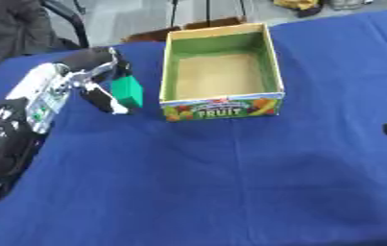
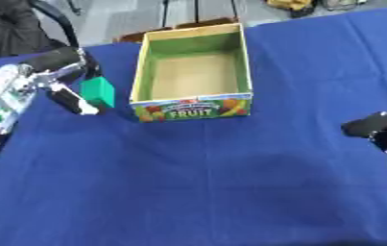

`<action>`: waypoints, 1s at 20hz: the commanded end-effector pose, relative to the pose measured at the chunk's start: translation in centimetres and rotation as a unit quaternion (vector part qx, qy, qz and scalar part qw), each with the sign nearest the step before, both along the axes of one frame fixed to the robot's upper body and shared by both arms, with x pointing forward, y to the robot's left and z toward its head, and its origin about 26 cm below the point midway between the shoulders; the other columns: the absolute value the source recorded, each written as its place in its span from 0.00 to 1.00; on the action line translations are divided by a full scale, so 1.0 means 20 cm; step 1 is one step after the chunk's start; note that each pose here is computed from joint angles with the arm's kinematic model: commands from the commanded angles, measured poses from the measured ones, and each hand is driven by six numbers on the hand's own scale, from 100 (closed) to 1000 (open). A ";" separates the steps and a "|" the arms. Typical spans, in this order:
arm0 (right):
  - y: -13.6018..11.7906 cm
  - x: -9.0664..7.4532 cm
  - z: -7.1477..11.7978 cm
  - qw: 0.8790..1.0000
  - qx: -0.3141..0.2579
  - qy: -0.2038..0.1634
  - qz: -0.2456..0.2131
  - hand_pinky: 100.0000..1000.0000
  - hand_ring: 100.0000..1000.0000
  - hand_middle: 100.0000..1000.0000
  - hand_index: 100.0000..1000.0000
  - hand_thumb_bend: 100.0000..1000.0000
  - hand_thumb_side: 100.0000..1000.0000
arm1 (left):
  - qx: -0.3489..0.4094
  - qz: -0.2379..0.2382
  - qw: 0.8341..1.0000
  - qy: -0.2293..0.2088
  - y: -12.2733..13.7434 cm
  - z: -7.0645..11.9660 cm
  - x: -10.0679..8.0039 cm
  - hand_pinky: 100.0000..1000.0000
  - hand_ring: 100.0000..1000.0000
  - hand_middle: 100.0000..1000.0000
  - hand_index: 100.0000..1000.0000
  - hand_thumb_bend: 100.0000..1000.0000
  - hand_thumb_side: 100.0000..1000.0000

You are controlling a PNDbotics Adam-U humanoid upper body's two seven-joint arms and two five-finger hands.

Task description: Pick up objects on the table and place them in the box.

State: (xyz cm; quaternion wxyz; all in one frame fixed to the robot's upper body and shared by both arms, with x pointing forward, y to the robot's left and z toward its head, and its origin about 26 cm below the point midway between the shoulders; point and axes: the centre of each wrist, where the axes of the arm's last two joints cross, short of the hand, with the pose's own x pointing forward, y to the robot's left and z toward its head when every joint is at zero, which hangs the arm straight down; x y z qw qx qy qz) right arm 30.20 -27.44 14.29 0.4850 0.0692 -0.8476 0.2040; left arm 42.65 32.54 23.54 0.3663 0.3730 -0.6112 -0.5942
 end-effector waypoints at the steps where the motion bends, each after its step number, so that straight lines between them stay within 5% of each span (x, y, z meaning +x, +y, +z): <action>1: -0.01 0.00 0.03 1.000 -0.012 -0.009 0.007 0.72 0.66 0.46 0.50 0.00 0.86 | -0.014 0.000 0.999 -0.051 0.00 0.23 -0.03 0.07 0.10 0.09 0.28 0.49 0.19; 7: 0.02 0.01 0.06 0.999 -0.022 -0.015 0.023 0.72 0.66 0.46 0.50 0.00 0.87 | -0.049 0.009 0.995 -0.087 -0.09 0.29 0.05 0.10 0.13 0.12 0.31 0.48 0.17; 14: 0.06 0.02 0.11 0.998 -0.032 -0.027 0.048 0.72 0.66 0.46 0.50 0.00 0.87 | -0.077 0.037 0.992 -0.095 -0.14 0.16 0.18 0.18 0.19 0.19 0.37 0.46 0.21; 20: 0.08 0.03 0.13 0.997 -0.034 -0.035 0.056 0.72 0.66 0.46 0.50 0.00 0.88 | -0.065 0.053 0.995 -0.056 -0.15 0.01 0.23 0.27 0.27 0.29 0.46 0.48 0.27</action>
